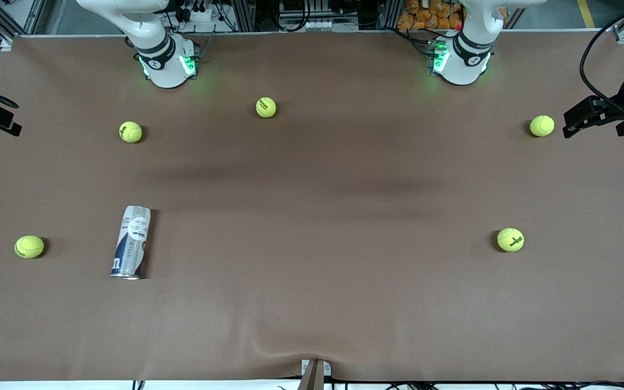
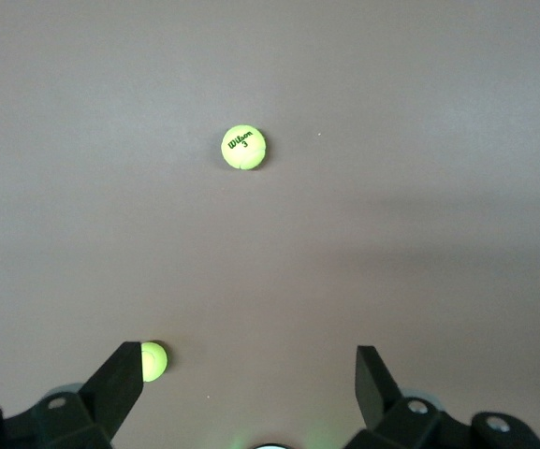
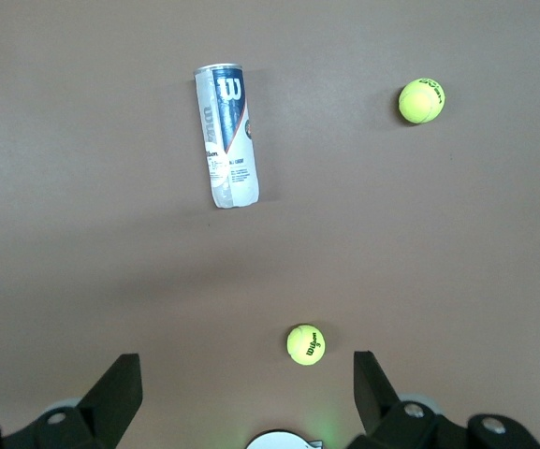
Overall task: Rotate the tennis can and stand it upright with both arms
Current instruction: 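Reach the right gripper toward the lying Wilson tennis can, then grasp the can's lid end with the right gripper and lift it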
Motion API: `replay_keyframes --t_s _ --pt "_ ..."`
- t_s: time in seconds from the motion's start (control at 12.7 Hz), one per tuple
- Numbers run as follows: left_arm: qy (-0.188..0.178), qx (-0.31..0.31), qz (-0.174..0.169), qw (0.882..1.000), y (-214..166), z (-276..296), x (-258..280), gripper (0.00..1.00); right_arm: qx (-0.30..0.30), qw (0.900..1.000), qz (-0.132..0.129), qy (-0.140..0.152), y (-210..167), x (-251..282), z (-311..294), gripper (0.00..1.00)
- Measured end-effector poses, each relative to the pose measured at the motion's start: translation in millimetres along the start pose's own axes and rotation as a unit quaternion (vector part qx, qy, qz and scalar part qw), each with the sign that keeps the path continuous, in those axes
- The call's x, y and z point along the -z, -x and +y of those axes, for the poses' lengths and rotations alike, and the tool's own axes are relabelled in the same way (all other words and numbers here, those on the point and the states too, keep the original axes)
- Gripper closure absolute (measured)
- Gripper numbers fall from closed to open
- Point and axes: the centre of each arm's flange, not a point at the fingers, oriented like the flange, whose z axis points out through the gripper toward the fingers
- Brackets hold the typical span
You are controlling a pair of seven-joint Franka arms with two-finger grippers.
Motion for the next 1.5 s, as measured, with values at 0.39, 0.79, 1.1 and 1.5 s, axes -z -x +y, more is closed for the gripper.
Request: replay_keyframes --t_s 0.39,0.79,1.1,1.5 --pt "0.0 0.0 -0.001 1.0 -1 0 -1 0.0 0.003 1.0 0.0 0.0 0 0 0 0.0" --pt "0.006 0.0 -0.011 1.0 -7 1 -11 0.0 0.028 0.999 -0.019 0.002 -24 -36 -6 0.0" --pt "0.006 0.0 -0.015 1.0 -9 1 -15 0.0 0.04 0.997 -0.067 0.013 -108 -177 -20 0.0" --pt "0.006 0.0 -0.019 1.0 -11 2 -20 0.0 0.084 0.993 -0.084 0.019 -160 -322 -48 0.0"
